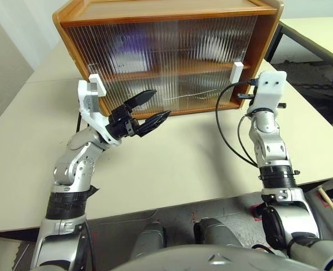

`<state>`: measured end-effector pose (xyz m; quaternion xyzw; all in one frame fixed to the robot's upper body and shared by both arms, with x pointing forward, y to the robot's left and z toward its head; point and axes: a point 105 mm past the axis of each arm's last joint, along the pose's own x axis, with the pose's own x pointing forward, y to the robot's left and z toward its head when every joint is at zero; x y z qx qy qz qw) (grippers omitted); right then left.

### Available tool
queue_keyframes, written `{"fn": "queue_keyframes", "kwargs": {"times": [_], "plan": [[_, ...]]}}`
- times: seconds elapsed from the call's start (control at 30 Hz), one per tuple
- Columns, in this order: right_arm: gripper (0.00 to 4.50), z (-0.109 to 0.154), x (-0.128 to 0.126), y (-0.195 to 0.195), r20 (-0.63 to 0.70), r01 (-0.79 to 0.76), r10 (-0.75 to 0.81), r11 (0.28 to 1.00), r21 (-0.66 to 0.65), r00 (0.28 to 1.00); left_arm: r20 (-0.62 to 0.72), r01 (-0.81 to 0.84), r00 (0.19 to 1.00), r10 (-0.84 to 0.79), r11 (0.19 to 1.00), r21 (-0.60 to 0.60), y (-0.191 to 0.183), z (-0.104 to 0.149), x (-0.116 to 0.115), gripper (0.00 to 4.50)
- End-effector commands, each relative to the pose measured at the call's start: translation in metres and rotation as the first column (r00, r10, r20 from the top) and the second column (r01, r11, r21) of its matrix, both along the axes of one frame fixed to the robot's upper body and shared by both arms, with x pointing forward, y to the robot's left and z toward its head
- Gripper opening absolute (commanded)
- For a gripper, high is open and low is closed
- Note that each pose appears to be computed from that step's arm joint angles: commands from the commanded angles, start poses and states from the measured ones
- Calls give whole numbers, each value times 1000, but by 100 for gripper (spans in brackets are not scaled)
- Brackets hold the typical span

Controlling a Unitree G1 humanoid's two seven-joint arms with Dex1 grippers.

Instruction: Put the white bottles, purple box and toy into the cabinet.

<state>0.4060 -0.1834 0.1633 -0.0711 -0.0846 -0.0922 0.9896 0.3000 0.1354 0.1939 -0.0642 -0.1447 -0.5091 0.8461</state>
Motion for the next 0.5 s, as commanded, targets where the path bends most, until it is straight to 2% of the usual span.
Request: {"fn": "queue_keyframes", "kwargs": {"times": [0.03,0.1,0.23,0.5], "plan": [[2,-4,-7,27,-50,-208,211,977,48,976,3,-4,1000,4,1000,11,1,0,1,450],[2,0,-14,41,-46,-329,334,940,90,942,4,-6,1000,6,1000,10,1,0,0,450],[2,9,-21,53,-50,-422,429,901,105,902,0,-5,1000,5,1000,9,0,-1,-1,450],[2,19,-9,59,-16,-428,432,898,101,902,3,-6,1000,6,1000,4,-1,-1,-1,450]]}}
